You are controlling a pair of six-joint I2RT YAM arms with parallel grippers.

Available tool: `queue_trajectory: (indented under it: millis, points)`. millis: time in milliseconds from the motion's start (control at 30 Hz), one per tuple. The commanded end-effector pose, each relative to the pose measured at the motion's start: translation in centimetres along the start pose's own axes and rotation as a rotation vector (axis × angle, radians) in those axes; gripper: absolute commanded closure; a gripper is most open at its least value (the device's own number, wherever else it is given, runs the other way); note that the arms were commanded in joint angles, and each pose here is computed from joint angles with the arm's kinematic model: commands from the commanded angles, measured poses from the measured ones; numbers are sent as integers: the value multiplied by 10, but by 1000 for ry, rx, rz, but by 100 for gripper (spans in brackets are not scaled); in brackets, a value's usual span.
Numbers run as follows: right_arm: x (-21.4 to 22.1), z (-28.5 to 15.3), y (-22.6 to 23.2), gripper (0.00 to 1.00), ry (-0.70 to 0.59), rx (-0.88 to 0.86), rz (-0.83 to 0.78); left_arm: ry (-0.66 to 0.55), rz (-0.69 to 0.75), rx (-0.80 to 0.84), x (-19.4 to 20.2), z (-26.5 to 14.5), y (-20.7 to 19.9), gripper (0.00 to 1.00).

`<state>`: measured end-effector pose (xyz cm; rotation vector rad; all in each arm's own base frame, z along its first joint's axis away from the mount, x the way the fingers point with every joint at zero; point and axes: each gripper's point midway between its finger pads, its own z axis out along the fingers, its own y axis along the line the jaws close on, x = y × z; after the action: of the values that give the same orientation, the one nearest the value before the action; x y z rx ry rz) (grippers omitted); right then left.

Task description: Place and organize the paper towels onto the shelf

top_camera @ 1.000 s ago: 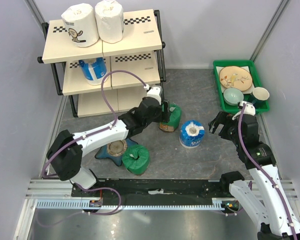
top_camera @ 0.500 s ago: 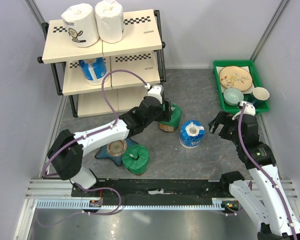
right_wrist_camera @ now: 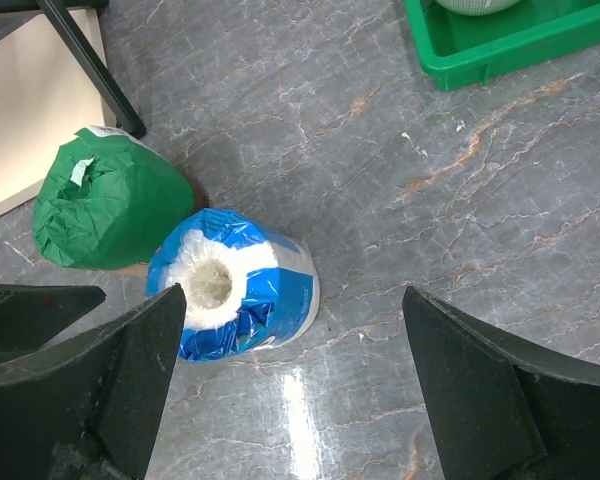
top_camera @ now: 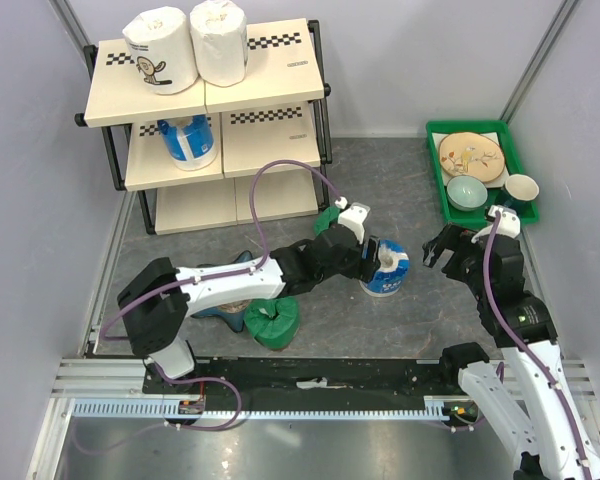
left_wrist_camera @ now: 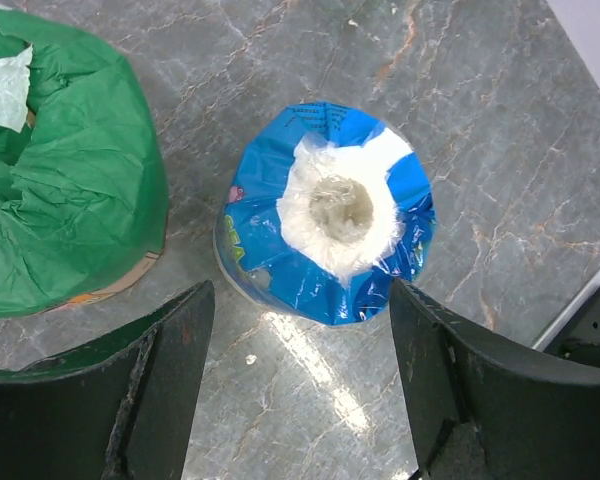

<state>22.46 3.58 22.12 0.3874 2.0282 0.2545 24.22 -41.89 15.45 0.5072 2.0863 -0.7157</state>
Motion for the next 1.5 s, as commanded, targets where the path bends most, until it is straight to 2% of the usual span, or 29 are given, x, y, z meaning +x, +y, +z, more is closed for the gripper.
queue_trajectory:
  millis: [0,267,600,767,1100,1200,1333,1467]
  points:
    - [-3,3,-1,2,-16,11,9,-16,-55,-21,-3,6,-4,23]
    - [-3,4,1,2,-8,2,3,25,-78,-65,4,24,-4,22]
    - [-2,4,2,2,-5,-5,1,6,-118,-129,-2,37,0,21]
    - [-2,3,2,2,-7,-8,1,6,-141,-211,1,42,12,21]
    - [-2,3,3,2,-6,-12,2,36,-142,-235,11,54,15,27]
    - [0,5,4,2,2,-15,-2,34,-149,-218,9,49,13,26]
    - [3,12,3,2,38,3,-8,-9,-167,-150,-12,30,1,23]
    - [7,20,6,2,82,9,-6,-82,-179,-70,-47,2,-15,22]
